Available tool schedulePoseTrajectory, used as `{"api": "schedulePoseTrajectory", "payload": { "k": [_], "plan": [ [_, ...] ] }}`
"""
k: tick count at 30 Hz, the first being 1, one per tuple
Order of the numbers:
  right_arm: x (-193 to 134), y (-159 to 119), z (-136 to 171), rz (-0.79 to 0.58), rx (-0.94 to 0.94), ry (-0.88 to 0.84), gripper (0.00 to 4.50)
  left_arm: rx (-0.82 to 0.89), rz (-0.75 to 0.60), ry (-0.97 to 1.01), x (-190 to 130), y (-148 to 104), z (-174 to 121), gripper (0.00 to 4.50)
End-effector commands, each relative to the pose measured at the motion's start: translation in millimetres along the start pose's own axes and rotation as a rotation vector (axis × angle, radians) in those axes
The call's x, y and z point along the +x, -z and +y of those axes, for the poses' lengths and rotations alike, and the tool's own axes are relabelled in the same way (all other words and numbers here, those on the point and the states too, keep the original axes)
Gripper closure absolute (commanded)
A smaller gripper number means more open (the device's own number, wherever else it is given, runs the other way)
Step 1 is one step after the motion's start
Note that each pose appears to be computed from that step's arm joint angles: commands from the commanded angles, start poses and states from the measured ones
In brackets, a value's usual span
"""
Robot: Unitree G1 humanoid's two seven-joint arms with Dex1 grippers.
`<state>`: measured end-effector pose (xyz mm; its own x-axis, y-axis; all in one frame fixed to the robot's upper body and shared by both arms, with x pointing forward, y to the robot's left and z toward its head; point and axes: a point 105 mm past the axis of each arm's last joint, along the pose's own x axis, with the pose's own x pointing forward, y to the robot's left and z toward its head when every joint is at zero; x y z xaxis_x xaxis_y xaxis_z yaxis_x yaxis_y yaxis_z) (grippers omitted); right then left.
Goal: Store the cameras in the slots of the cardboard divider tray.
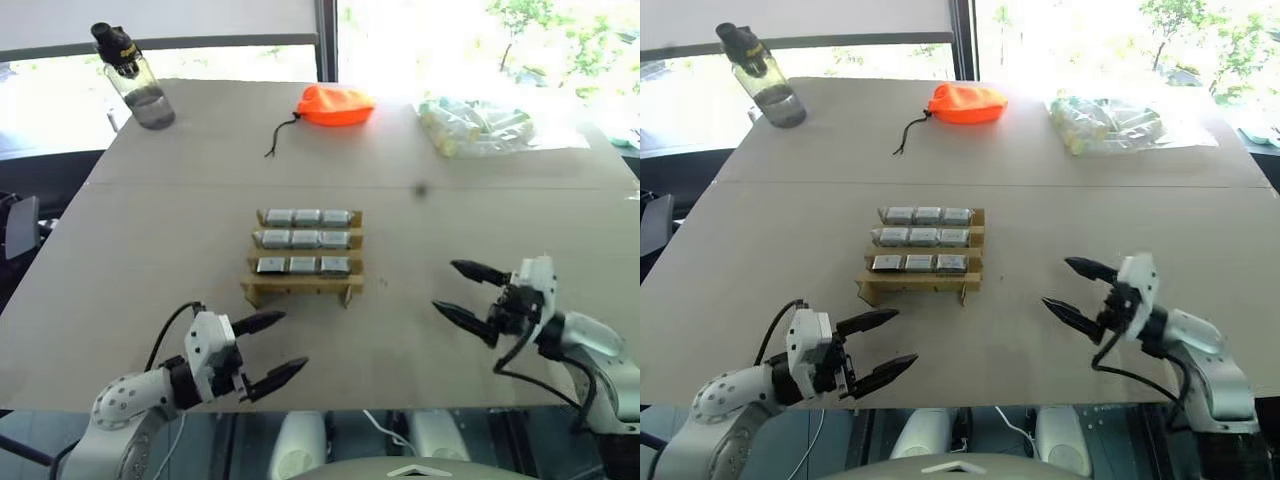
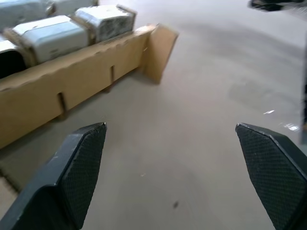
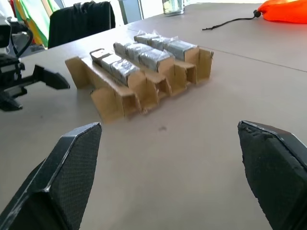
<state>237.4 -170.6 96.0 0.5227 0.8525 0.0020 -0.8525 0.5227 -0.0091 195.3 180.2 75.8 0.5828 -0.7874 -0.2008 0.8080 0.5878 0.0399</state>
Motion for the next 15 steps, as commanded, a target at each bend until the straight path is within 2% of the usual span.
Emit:
{"api": "schedulePoseTrajectory", "payload": {
  "k": [1,8,15],
  "plan": [
    [-26,16,2,0.1,-0.108,-0.02,0.0,0.003,-0.051,-0.059,4,1,2,0.05],
    [-39,37,19,0.125,-0.09,0.032,0.0,0.0,-0.082,-0.096,13,7,-9,0.05],
    [-41,34,18,0.103,-0.102,0.105,0.0,-0.041,-0.089,-0.137,12,15,-19,0.05]
  ]
}}
